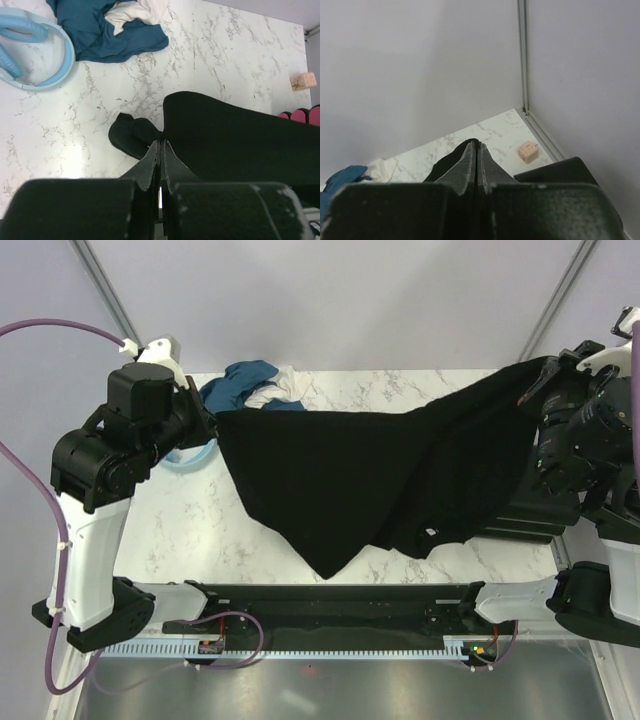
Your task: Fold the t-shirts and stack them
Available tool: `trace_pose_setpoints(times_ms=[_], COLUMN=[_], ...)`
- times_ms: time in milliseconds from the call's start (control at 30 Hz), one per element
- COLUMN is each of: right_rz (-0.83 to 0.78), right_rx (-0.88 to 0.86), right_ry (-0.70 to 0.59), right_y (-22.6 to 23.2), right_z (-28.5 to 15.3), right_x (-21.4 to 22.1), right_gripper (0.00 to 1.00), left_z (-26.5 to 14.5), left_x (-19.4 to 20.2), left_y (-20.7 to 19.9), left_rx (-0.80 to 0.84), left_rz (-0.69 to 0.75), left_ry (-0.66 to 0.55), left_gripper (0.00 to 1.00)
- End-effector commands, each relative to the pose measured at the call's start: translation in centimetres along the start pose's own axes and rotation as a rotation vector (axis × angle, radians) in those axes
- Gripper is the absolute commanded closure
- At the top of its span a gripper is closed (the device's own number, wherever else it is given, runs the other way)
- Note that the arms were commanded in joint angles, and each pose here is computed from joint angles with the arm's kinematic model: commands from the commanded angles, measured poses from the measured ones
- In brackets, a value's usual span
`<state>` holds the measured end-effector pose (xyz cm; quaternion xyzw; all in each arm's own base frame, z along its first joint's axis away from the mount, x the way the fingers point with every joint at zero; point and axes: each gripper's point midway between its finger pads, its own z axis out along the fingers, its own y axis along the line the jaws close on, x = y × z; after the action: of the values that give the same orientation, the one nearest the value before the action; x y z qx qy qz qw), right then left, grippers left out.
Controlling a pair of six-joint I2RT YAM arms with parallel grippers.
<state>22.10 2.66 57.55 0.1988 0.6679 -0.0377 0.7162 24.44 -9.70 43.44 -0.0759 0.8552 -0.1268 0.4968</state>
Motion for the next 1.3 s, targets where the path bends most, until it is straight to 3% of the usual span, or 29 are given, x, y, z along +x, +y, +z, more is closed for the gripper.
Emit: trace_pose_setpoints(times_ms=[0,200,400,533,700,800,833,867,1000,1267], right_rz=[-0.081,-0.123,-0.107,-0.314,-0.258,-0.34,-0.302,-0.315,-0.316,-0.28], right_rx=[0.121,0.183,0.079,-0.124,-0.309,-0.406,-0.392,-0.478,-0.526,-0.335], right_ry=[-0.042,-0.027,0.016,0.003,0.006,0.091,0.113,0.159,0.298,0.468], right_y=[-2.9,-5.2,-2.8,5.9,12.9,17.0,16.5,18.2,20.6,14.2], right_z=[-0.2,-1.0,-1.8,-3.3,-3.9,-2.2,-0.1,-0.2,3.1,13.4], right_x=[-2.9,-5.7,-4.7,0.8,4.1,8.5,8.1,9.9,16.0,21.8], right_gripper=[1.0,1.0,1.0,1.0,1.0,1.0,1.0,1.0,1.0,1.0], left_z=[-1.2,-1.7,-2.6,-1.8,-0.1,0.5,0.6,0.8,1.4,6.6], left_x=[2.5,2.1,2.3,3.5,4.0,3.9,3.8,3.9,3.8,3.6], left_y=[3.9,3.5,3.0,2.7,1.3,0.9,0.9,0.9,0.8,-0.9], left_rx=[-0.18,-0.136,-0.075,-0.063,-0.017,-0.014,-0.014,-0.017,-0.021,-0.061], left_rz=[0.005,0.038,0.049,0.066,0.037,0.05,0.054,0.06,0.068,0.083], left_ry=[0.078,0.067,0.063,0.108,0.13,0.136,0.133,0.136,0.128,0.181], left_gripper=[0.98,0.98,0.98,0.98,0.98,0.98,0.98,0.98,0.98,0.98])
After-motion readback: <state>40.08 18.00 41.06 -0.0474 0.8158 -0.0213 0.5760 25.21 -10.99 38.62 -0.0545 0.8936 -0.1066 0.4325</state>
